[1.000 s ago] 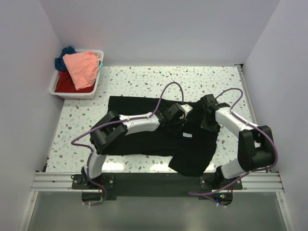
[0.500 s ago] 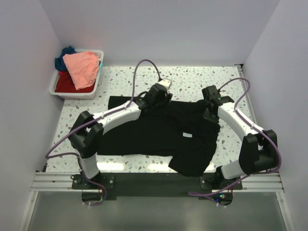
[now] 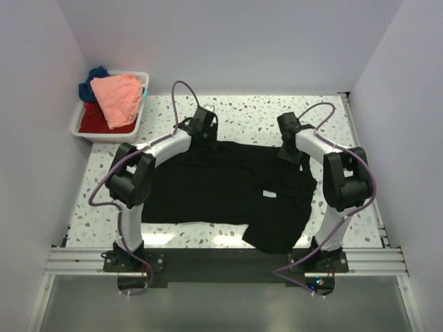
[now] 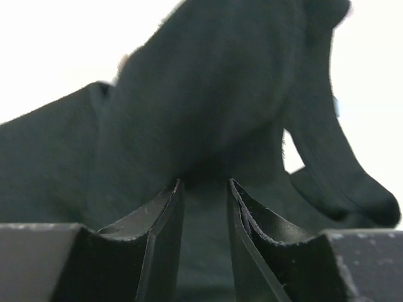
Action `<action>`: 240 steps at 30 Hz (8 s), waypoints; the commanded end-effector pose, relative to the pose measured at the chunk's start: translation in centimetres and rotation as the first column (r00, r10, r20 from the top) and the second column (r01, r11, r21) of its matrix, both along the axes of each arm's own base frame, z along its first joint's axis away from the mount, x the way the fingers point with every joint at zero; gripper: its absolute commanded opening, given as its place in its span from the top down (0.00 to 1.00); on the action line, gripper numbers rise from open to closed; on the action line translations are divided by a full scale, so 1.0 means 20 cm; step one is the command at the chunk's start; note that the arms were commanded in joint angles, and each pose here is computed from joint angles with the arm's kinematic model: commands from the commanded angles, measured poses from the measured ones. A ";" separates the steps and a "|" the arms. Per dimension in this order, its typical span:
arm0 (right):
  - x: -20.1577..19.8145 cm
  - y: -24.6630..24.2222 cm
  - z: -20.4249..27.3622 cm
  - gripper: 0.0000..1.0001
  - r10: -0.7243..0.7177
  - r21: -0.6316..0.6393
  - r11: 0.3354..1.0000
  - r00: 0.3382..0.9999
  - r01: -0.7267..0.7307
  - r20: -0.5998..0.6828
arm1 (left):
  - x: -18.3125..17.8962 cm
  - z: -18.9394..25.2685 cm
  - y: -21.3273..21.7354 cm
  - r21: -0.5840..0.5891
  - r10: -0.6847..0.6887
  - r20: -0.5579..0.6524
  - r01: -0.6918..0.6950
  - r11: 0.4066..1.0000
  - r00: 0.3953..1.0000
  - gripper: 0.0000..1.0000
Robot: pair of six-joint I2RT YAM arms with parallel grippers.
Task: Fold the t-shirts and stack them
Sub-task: Fold the tshirt
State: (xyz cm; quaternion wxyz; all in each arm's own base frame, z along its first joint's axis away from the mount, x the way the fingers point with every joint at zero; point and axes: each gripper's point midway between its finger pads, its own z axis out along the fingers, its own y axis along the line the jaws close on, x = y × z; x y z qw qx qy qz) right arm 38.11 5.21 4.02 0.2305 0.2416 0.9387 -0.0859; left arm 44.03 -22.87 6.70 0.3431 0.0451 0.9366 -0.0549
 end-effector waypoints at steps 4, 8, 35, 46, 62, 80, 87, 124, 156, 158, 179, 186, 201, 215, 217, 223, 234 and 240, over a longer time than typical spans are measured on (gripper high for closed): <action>0.20 0.05 0.03 0.63 0.000 0.028 1.000 0.998 -0.002 0.070 | 0.00 -0.05 0.14 -0.005 0.075 -0.088 -0.076 0.997 0.993 0.40; 0.21 0.01 -0.03 0.63 -0.030 0.018 0.999 0.999 0.029 0.033 | -0.03 -0.13 0.24 0.032 0.125 -0.144 -0.122 0.992 0.982 0.40; 0.64 -0.18 -0.15 0.59 -0.082 -0.049 0.996 0.996 0.081 -0.017 | 0.38 -0.33 0.50 0.026 0.297 -0.268 -0.301 0.953 0.917 0.37; 0.95 -0.13 0.00 0.57 0.045 -0.015 0.999 0.991 -0.044 0.127 | 0.55 -0.32 0.56 -0.013 0.288 -0.220 -0.298 0.954 0.932 0.36; 0.81 -0.13 0.75 0.51 0.124 -0.059 0.992 0.895 -0.108 0.429 | 0.56 0.27 0.62 -0.124 0.277 0.095 -0.265 0.956 0.956 0.21; 0.24 -0.06 0.62 0.51 0.205 -0.008 0.977 0.939 -0.211 0.275 | -0.35 0.27 0.87 -0.077 0.577 -0.084 -0.582 0.809 0.813 0.32; 0.18 -0.02 0.56 0.52 0.166 0.064 0.980 0.950 -0.189 0.265 | -0.68 0.14 0.87 0.007 0.605 -0.165 -0.613 0.790 0.779 0.59; -0.01 0.15 0.36 0.54 0.249 0.045 0.965 0.953 -0.260 0.172 | -0.90 -0.23 0.95 0.016 0.629 -0.170 -0.636 0.771 0.758 0.52; -0.87 -0.04 0.09 0.56 -0.045 0.107 0.993 0.993 0.056 -0.106 | -0.40 0.32 0.95 -0.078 0.591 0.068 -0.586 0.807 0.804 1.00; -0.92 -0.03 0.05 0.55 -0.057 0.125 0.989 0.991 0.072 -0.121 | -0.36 0.31 0.94 -0.084 0.582 0.064 -0.577 0.813 0.811 1.00; -0.81 0.03 -0.11 0.71 -0.052 0.165 0.984 0.996 0.063 -0.065 | -0.20 0.26 0.92 -0.080 0.540 0.038 -0.536 0.840 0.841 1.00; -0.75 0.02 -0.06 1.00 -0.043 0.149 0.988 0.998 0.049 -0.046 | -0.19 0.27 0.96 -0.077 0.549 0.045 -0.545 0.835 0.835 1.00; -0.43 0.01 0.33 1.00 0.013 0.065 0.998 0.991 -0.022 0.137 | -0.09 0.30 1.02 -0.072 0.572 0.071 -0.568 0.820 0.817 1.00; 0.07 0.29 0.21 0.98 0.196 0.143 0.964 0.962 -0.224 0.188 | -0.04 0.20 1.01 -0.039 0.565 0.044 -0.564 0.825 0.824 1.00; 0.11 0.34 0.25 0.84 0.232 0.172 0.947 0.946 -0.273 0.225 | -0.04 0.20 1.02 -0.035 0.567 0.042 -0.566 0.824 0.823 1.00; 0.09 0.31 0.33 0.59 0.233 0.141 0.951 0.938 -0.275 0.257 | -0.04 0.18 1.02 -0.034 0.567 0.037 -0.566 0.824 0.823 1.00; -0.15 0.01 0.34 0.61 0.094 -0.015 0.996 0.983 -0.093 0.156 | -0.03 0.15 1.01 -0.028 0.565 0.027 -0.565 0.825 0.824 1.00; -0.20 -0.01 0.26 0.64 0.078 0.067 0.994 0.987 -0.088 0.140 | -0.02 0.15 1.00 -0.031 0.562 0.022 -0.562 0.827 0.827 1.00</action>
